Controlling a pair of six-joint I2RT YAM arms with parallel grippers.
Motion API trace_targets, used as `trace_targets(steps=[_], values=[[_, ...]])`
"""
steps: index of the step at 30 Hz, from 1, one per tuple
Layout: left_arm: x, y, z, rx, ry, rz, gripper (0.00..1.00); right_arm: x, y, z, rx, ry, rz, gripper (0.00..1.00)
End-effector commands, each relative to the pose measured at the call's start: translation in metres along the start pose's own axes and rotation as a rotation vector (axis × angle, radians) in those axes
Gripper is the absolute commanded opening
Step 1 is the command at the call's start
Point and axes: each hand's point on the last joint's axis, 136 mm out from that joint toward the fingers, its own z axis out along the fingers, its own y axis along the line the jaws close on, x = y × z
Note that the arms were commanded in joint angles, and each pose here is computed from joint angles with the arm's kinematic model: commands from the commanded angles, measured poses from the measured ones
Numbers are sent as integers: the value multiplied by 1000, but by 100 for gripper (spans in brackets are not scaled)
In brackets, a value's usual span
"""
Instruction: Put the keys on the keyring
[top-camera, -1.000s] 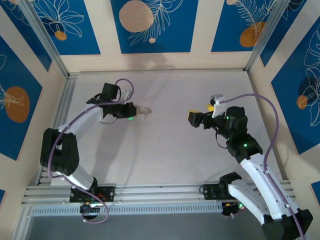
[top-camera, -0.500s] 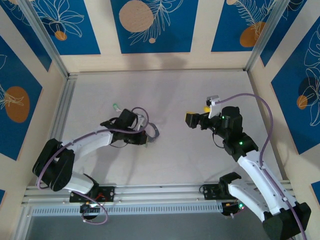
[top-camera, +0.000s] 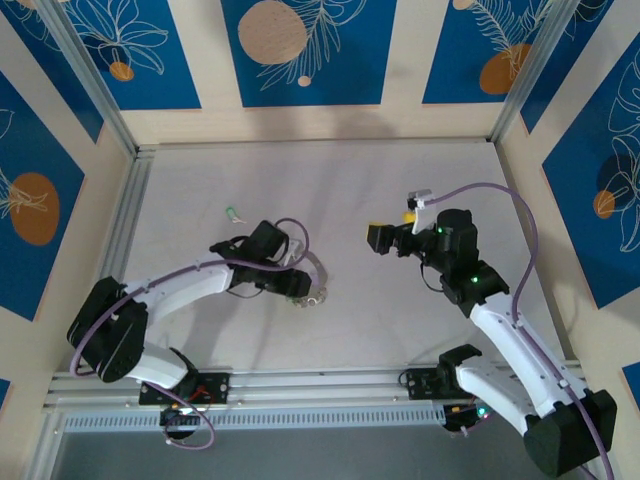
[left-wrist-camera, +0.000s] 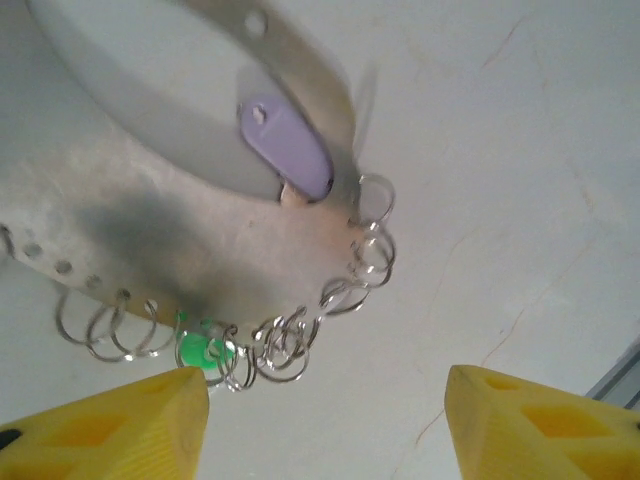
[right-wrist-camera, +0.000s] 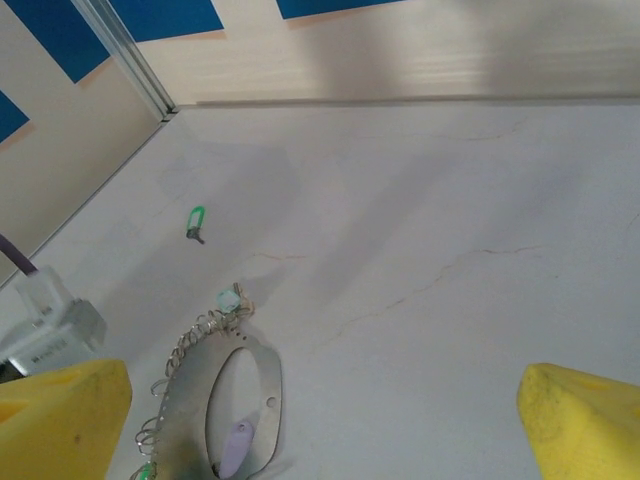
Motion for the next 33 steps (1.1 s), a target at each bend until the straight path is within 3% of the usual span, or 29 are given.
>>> trace_targets(steps=[1,5,9,14,21,33], values=[[-39,21,-39,-95,-93,11,64,-6,7,4,-33,-18,-4,99],[-86,98,-61,-203,-192,-127,73,-2,10,11,-59,-2,14,99],[-121,181,-55,-335,-156,-239,75,3,25,17,-107,18,10,99],[-151,242,-34,-465,-63,-255,77,6,29,20,-109,27,-17,99],[-170,279,-9,-562,-12,-277,65,8,28,19,-109,33,-21,99],[-131,281,16,-559,70,-286,50,6,23,15,-99,19,-11,99]])
